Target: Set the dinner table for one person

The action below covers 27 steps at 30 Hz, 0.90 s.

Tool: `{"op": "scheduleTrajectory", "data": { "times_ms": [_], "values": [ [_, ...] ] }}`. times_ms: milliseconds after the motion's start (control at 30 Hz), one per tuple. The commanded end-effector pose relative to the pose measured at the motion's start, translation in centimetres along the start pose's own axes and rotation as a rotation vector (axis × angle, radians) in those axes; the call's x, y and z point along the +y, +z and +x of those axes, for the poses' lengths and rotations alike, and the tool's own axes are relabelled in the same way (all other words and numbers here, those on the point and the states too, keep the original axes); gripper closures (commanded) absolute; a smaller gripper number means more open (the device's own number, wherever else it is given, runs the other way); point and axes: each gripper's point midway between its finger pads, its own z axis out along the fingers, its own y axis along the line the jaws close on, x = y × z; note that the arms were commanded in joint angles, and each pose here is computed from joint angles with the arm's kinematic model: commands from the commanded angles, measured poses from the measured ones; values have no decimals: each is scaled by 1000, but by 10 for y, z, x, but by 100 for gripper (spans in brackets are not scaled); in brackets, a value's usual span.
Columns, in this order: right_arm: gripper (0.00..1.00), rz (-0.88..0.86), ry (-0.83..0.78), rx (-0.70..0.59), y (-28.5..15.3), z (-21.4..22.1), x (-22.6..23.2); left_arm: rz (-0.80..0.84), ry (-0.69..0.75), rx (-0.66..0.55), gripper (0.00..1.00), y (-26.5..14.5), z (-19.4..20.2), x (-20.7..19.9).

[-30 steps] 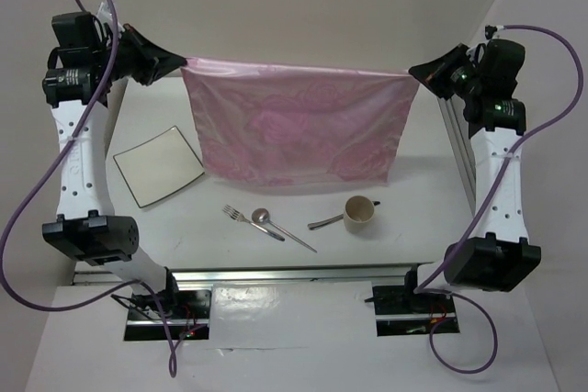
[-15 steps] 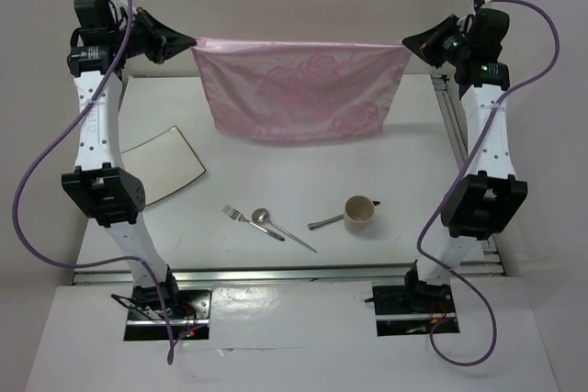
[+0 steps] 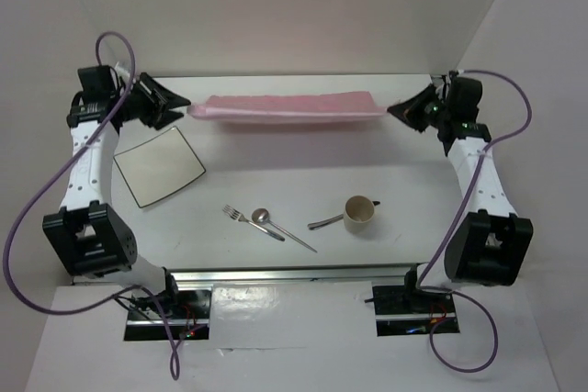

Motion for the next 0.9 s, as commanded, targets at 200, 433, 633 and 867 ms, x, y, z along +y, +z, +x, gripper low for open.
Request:
{"op": "scheduleTrajectory", "data": {
  "times_ms": [200,433,633,867],
  "values": [
    [1,256,-81,35,-38,69,-91,-242,85,-45,1,-34,27,78],
    [13,402,-132,71,-13,57,-109,-252,166,112,100,29,52,65],
    [100,473,-189,228,37,87,-123,-386,177,307,100,104,114,107],
    [100,558,-174,323,56,117,-161,-528,183,341,100,130,141,152]
  ]
}}
